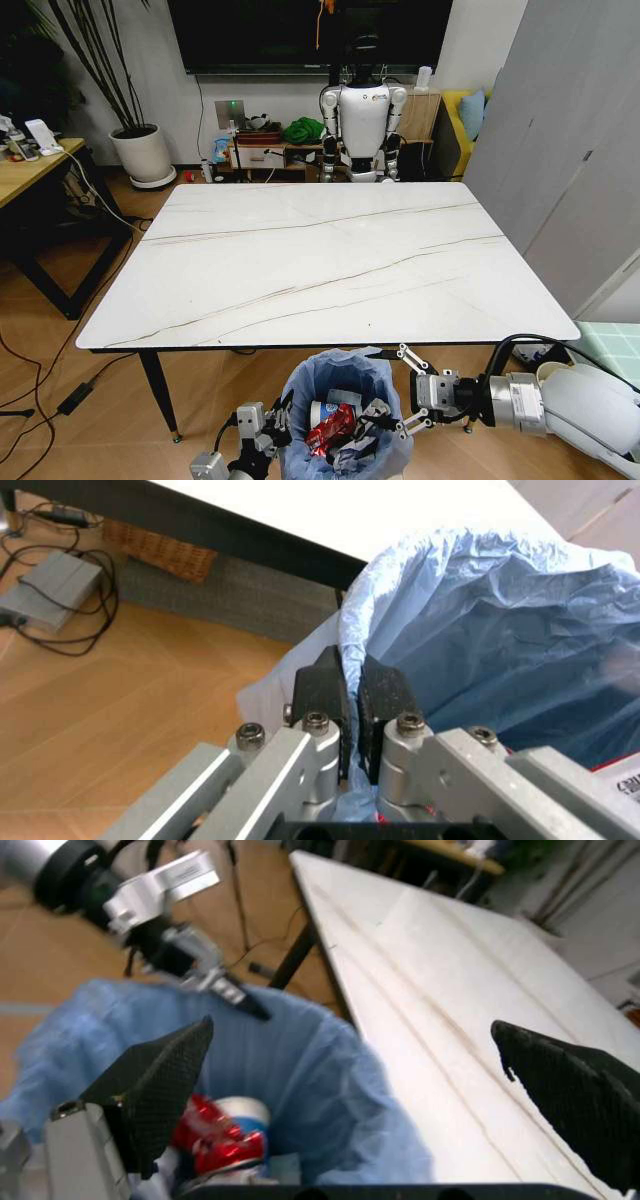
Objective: Pick up the trash bin and place the trash from the table into it.
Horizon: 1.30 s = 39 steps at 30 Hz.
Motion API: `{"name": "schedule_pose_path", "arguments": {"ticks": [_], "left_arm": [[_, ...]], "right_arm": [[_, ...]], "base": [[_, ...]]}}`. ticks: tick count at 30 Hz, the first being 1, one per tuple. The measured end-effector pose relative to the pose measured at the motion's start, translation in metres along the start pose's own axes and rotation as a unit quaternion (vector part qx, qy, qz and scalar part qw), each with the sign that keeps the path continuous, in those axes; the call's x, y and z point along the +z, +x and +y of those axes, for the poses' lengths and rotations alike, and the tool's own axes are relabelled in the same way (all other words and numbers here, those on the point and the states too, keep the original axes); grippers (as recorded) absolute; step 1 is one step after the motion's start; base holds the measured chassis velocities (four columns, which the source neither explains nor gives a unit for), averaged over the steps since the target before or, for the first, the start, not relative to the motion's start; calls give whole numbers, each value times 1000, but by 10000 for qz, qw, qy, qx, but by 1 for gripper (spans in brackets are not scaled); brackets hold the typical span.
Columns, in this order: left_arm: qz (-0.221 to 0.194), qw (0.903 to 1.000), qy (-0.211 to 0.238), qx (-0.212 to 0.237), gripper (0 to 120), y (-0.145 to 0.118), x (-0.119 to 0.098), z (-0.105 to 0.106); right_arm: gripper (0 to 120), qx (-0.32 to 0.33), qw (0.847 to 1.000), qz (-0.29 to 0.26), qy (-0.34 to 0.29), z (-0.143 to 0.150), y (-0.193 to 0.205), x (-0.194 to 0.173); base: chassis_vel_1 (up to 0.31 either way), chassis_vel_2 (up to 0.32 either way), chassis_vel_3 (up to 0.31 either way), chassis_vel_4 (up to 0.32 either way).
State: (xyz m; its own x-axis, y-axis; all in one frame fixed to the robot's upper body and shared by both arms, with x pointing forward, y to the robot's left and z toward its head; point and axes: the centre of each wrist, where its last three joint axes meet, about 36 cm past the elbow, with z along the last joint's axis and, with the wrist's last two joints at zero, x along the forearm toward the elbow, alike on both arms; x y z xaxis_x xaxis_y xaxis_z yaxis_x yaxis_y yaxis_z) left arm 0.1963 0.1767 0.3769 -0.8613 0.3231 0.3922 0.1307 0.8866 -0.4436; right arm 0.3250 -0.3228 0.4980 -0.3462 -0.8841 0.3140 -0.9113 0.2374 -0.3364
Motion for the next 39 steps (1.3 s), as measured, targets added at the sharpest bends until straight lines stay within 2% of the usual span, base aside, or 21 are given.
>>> {"name": "schedule_pose_path", "arguments": {"ticks": [4, 6, 10, 11, 13, 14, 16, 17, 19, 21, 22, 24, 28, 29, 31, 34, 39], "left_arm": [[-80, 9998, -40, -167, 0, 5, -4, 8], [-113, 9997, -36, -191, 0, 6, -6, 9], [-241, 9993, -79, -285, 0, 14, -16, 15], [-241, 9993, -79, -285, 0, 14, -16, 15], [-289, 9989, -119, -341, 0, 18, -20, 20], [-289, 9989, -119, -341, 0, 18, -20, 20], [-330, 9986, -130, -388, 0, 21, -23, 23], [-330, 9986, -130, -388, 0, 21, -23, 23], [-369, 9983, -142, -420, 0, 25, -26, 24], [-380, 9982, -140, -432, 0, 25, -27, 25], [-410, 9980, -126, -468, 0, 26, -28, 26], [-440, 9977, -114, -502, 0, 26, -28, 27], [-455, 9975, -130, -523, 0, 27, -30, 29], [-460, 9974, -150, -538, 0, 27, -31, 31], [-466, 9973, -163, -549, 0, 27, -32, 32], [-496, 9968, -184, -593, 0, 29, -32, 34], [-496, 9967, -200, -607, 0, 30, -30, 35]], "right_arm": [[100, 1078, 9922, -430, -451, -14, 13, 22], [100, 1264, 9898, -452, -487, -16, 17, 26], [100, 2449, 9650, -531, -772, -29, 56, 50], [100, 2449, 9650, -531, -772, -29, 56, 50], [100, 3024, 9463, -630, -951, -27, 76, 65], [100, 3024, 9463, -630, -951, -27, 76, 65], [100, 3434, 9288, -731, -1184, -18, 85, 80], [100, 3434, 9288, -731, -1184, -18, 85, 80], [100, 3905, 9053, -821, -1459, -2, 96, 96], [100, 4008, 8997, -828, -1520, 2, 99, 99], [100, 4274, 8841, -831, -1696, 16, 106, 107], [100, 4481, 8708, -810, -1855, 32, 114, 114], [100, 4654, 8595, -756, -1973, 50, 122, 119], [100, 4786, 8513, -732, -2020, 60, 129, 121], [100, 4856, 8470, -714, -2042, 65, 133, 122], [100, 5106, 8296, -687, -2153, 87, 140, 125], [100, 5214, 8189, -673, -2302, 110, 136, 137]], "base": [[0, 0, 0, 0], [0, 0, 0, 0], [0, 0, 0, 0], [0, 0, 0, 0], [0, 0, 0, 0], [0, 0, 0, 0], [0, 0, 0, 0], [0, 0, 0, 0], [0, 0, 0, 0], [0, 0, 0, 0], [0, 0, 0, 0], [0, 0, 0, 0], [0, 0, 0, 0], [0, 0, 0, 0], [0, 0, 0, 0], [0, 0, 0, 0], [0, 0, 0, 0]]}}
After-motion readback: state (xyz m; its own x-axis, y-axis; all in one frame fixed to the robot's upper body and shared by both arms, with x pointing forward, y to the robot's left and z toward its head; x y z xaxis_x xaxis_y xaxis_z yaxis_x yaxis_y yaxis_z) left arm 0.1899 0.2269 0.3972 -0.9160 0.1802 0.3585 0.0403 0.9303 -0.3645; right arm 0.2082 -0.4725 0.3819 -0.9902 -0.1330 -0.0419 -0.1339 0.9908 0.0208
